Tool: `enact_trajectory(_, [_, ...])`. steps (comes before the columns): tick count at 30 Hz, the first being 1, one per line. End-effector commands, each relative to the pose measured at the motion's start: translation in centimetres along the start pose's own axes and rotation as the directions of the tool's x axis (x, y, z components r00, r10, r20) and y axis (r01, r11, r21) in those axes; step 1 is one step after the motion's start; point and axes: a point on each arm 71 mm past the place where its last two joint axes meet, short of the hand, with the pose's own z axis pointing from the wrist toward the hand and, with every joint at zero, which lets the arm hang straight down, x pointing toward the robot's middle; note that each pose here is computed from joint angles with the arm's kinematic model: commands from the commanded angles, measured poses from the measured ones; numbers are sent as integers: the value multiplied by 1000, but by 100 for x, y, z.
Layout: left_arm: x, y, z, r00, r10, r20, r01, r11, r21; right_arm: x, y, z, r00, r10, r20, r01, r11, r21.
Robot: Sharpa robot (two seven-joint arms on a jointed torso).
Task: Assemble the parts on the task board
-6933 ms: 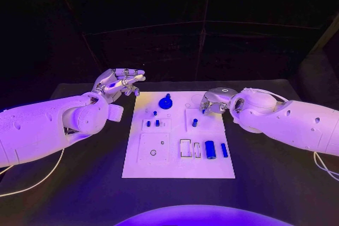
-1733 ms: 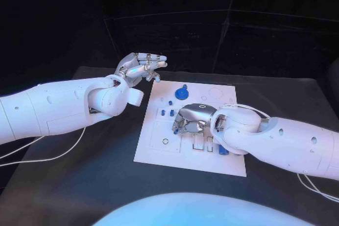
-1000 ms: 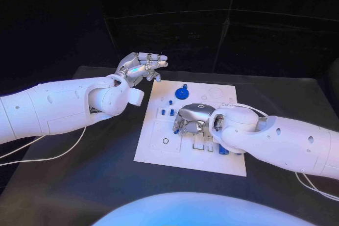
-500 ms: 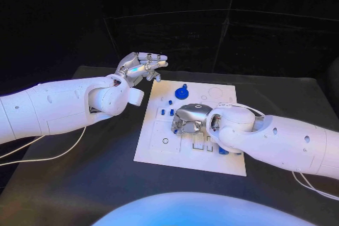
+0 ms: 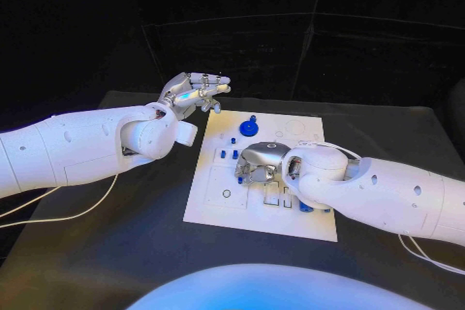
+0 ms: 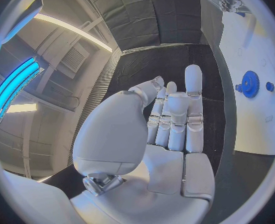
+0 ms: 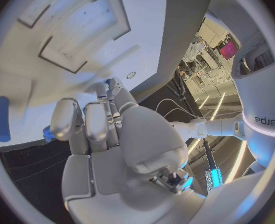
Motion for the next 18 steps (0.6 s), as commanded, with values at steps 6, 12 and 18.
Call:
enact_trajectory(6, [20, -6, 8, 1000, -12, -21, 12, 1000, -4, -9, -6, -17, 1000, -3, 12, 3, 1000, 1])
enact_trajectory(12, [11, -6, 8, 1000, -12, -20, 12, 1000, -5, -44, -32, -98, 998, 13, 69, -13, 1000, -9])
enact_trajectory(18, [-5, -6, 6, 1000, -11, -17, 10, 1000, -5, -102, -126, -304, 986, 57, 154, -57, 998, -3])
